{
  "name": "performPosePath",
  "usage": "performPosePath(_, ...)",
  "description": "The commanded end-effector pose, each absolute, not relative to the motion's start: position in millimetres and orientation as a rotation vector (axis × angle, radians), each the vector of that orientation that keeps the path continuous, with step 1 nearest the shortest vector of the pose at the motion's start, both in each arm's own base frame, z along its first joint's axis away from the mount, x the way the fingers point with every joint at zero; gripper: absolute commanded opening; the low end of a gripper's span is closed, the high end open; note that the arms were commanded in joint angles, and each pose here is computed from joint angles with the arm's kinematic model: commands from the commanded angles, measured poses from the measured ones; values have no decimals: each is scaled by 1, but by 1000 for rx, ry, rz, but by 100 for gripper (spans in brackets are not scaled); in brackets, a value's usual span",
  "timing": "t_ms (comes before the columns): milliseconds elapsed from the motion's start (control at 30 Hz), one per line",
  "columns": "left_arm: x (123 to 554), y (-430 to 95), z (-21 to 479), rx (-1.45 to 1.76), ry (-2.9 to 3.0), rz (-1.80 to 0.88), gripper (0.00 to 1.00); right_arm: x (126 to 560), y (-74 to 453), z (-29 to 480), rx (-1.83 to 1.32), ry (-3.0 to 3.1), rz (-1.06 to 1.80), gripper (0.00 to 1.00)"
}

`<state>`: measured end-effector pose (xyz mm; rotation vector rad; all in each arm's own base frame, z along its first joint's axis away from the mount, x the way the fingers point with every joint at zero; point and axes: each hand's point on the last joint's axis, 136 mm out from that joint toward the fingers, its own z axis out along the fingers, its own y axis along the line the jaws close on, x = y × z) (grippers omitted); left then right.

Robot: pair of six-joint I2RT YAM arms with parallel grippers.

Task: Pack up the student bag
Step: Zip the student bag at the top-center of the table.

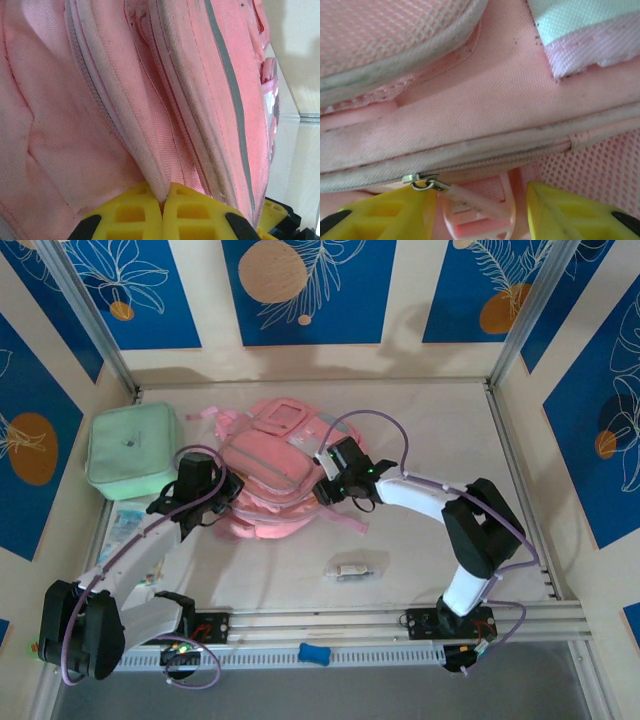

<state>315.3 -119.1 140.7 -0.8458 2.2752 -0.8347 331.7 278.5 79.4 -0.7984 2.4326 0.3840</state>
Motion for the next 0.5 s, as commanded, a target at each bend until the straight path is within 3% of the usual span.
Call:
performPosePath(0,330,-114,163,-814,2205,-836,0,355,276,88,-773,2402,314,50)
performPosePath(467,328,-110,158,-805,2227,-794,0,391,214,92,-381,2542,232,44)
